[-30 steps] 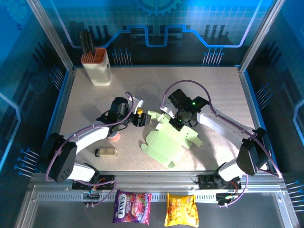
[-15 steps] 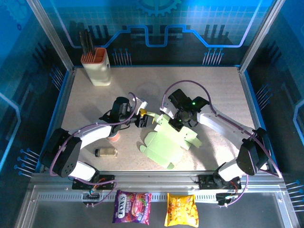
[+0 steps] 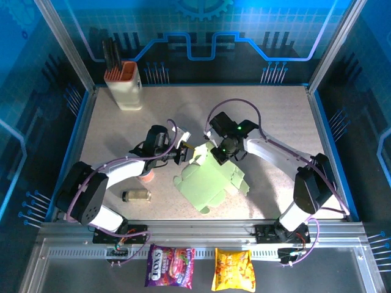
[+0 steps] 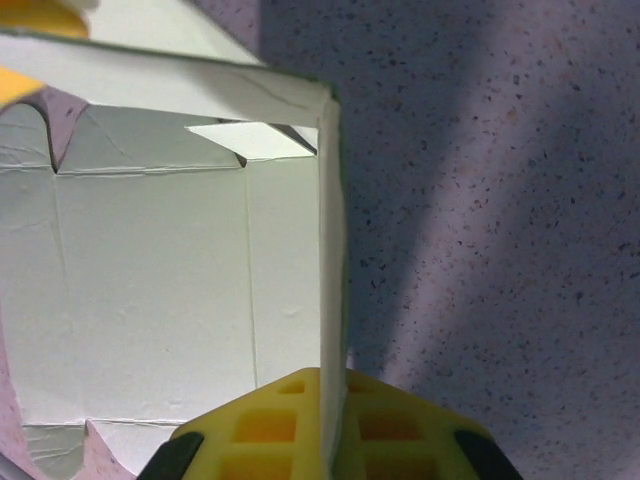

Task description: Fold the paper box

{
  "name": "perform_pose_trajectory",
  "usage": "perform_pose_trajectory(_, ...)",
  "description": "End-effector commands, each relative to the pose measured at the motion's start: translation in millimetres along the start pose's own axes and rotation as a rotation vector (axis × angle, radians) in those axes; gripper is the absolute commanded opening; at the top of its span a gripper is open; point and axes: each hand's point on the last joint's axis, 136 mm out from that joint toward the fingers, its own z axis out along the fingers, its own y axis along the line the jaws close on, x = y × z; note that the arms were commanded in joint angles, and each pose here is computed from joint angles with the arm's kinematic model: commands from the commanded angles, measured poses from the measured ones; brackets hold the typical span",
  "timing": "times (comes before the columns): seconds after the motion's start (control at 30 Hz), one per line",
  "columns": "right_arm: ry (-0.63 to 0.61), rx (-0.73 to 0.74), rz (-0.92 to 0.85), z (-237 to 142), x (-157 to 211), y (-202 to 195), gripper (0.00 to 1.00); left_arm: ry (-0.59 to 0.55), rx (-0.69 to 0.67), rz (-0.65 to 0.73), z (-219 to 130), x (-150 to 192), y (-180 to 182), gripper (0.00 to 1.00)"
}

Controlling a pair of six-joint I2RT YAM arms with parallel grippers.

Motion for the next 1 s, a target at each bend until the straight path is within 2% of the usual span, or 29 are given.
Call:
perform_pose_trajectory(0.0, -0.020, 0.027, 0.147, 0.2, -14.3, 2.6, 0.00, 0.009, 0.012, -0.019, 4.7, -5.0, 0.2, 0.20)
perform_pose_trajectory(0.2, -0.022, 0.067, 0.213, 9.7, -19.7, 5.8, 0.00, 0.047, -0.009, -0.018, 11.0, 0.9, 5.9, 0.20)
perform_pose_trajectory(0.47, -0.027, 0.066, 0.233, 20.3, -19.6, 11.9, 0.00, 0.083, -0.048, -0.029, 19.8, 7.3, 17.2, 0.33)
perform_pose_trajectory(0.67, -0.032, 0.076, 0.238, 22.5, -18.4, 11.0, 0.00, 0.118, -0.096, -0.039, 25.7, 19.8, 26.5, 0.38)
perform_pose_trajectory(0.73, -0.027, 0.080, 0.237, 23.9, -16.7, 10.5, 0.00, 0.124, -0.107, -0.035, 26.2, 23.8, 28.4, 0.35)
perform_pose_trajectory(0.97, -0.014, 0.092, 0.221, 25.5, -14.0, 8.6, 0.00, 0.155, -0.107, 0.009, 28.6, 34.5, 25.1, 0.15)
